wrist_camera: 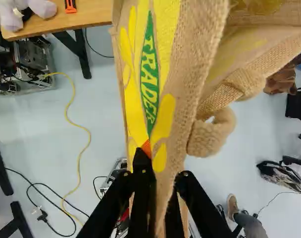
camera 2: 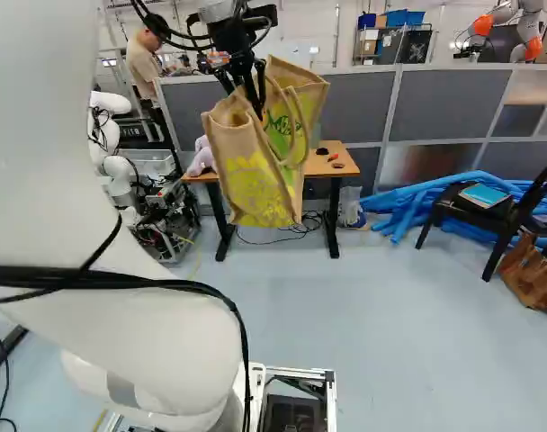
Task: Pick up the bag on the ground and place it on the table
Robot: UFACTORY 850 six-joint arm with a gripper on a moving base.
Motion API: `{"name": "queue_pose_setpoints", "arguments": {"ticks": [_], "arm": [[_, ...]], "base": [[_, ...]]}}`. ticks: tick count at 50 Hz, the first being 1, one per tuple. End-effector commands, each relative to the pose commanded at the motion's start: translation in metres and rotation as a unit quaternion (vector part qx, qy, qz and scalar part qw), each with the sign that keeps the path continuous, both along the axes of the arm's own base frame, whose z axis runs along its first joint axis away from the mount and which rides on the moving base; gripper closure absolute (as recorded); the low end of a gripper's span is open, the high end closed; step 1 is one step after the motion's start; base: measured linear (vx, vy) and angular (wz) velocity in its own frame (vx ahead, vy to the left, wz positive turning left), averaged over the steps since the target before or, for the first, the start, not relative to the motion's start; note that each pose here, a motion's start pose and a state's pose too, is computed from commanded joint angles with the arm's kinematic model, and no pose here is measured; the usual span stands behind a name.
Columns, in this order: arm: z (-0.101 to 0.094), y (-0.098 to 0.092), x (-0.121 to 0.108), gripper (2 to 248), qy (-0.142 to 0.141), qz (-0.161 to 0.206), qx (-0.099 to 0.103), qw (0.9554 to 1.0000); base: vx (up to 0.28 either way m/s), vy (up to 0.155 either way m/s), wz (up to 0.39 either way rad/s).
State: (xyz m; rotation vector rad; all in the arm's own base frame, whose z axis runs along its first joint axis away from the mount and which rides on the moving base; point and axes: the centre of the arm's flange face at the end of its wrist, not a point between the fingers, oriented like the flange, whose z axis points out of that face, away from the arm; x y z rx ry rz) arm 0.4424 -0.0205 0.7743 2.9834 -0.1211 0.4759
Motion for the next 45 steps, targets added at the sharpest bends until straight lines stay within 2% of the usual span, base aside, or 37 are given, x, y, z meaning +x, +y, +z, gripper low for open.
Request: {"name": "queue_pose_setpoints", "arguments": {"ticks": [36, 45], "arm": [[0.047, 0.000, 0.000, 216, -0.026, -0.003, -0.001, 0.9997], [0.052, 0.000, 0.000, 216, -0.028, -0.003, -0.001, 0.9996]], "base": [[0.000, 0.000, 0.000], [0.000, 0.000, 0.000]]}}
